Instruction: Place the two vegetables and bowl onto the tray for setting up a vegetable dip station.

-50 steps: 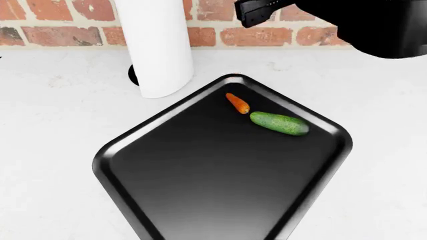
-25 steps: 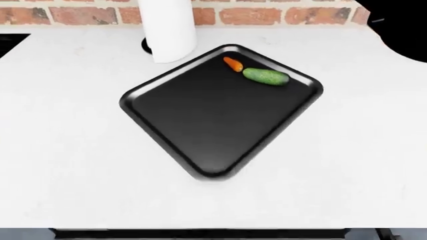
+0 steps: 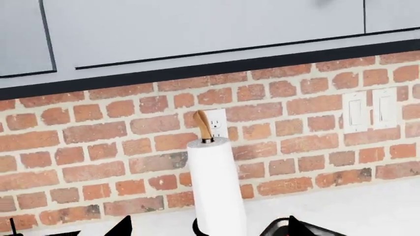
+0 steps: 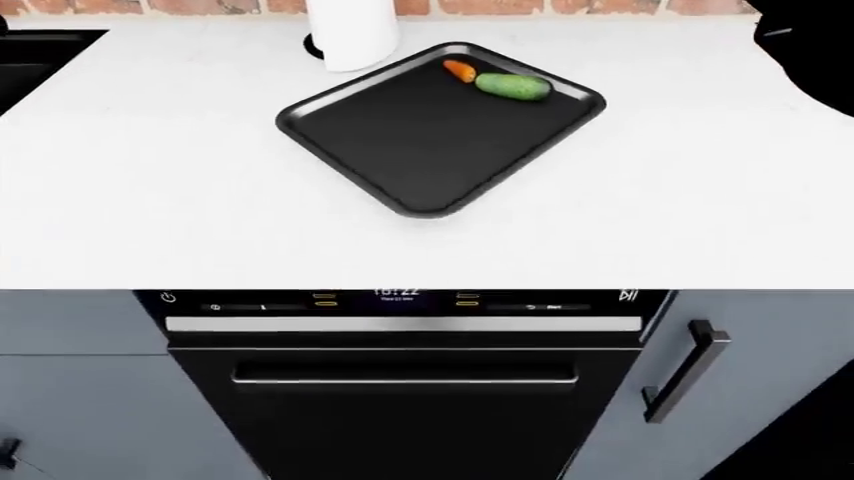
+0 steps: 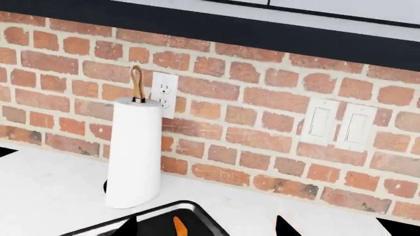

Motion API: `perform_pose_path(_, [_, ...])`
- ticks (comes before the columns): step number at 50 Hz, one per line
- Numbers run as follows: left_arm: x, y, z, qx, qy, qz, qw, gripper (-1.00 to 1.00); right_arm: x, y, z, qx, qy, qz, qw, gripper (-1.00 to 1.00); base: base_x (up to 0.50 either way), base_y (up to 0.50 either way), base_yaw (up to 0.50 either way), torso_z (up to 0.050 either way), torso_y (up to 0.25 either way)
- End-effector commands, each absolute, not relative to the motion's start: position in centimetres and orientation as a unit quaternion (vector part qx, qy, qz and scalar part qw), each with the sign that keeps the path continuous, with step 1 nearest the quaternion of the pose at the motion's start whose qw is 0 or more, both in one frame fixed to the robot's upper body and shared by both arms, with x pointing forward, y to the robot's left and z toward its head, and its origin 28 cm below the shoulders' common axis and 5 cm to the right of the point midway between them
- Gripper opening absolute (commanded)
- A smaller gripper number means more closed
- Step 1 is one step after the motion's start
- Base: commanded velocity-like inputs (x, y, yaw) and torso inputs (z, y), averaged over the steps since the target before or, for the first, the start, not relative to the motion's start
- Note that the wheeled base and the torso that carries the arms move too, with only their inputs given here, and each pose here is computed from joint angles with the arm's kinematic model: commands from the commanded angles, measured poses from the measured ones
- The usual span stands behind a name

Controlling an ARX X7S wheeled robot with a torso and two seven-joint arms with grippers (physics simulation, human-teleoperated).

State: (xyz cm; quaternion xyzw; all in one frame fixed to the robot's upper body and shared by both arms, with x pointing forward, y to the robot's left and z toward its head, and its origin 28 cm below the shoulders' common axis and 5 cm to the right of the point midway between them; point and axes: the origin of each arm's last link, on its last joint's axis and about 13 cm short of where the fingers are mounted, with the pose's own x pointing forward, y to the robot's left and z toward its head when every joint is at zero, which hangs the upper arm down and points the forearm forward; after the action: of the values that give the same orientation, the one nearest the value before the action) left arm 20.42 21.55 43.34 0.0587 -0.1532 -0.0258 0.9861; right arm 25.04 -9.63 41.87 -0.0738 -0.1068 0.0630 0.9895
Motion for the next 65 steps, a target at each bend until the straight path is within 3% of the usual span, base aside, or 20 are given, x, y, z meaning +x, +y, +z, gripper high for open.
perform_pose_path(1, [20.36, 21.57, 43.41, 0.058, -0.155, -0.026, 0.986, 1.0, 24.81, -9.71, 42.13, -0.073, -0.111, 0.06, 0.989, 1.0, -0.5, 0.0, 0.0, 0.0, 0.0])
perform_pose_path(12, [20.32, 21.53, 43.48, 0.059, -0.156, -0.025, 0.986, 1.0, 24.64, -9.77, 42.34, -0.073, -0.12, 0.06, 0.988, 1.0, -0.5, 0.0, 0.0, 0.0, -0.001])
perform_pose_path(20, [20.41, 21.45, 43.36, 0.06, -0.154, -0.028, 0.986, 1.0, 24.31, -9.79, 42.29, -0.074, -0.139, 0.069, 0.985, 1.0, 0.0, 0.04, 0.0, 0.0, -0.002])
perform_pose_path(65, [20.2, 21.39, 43.47, 0.06, -0.158, -0.03, 0.985, 1.0, 24.25, -9.38, 42.42, -0.099, -0.151, 0.064, 0.982, 1.0, 0.0, 0.5, 0.0, 0.0, 0.0])
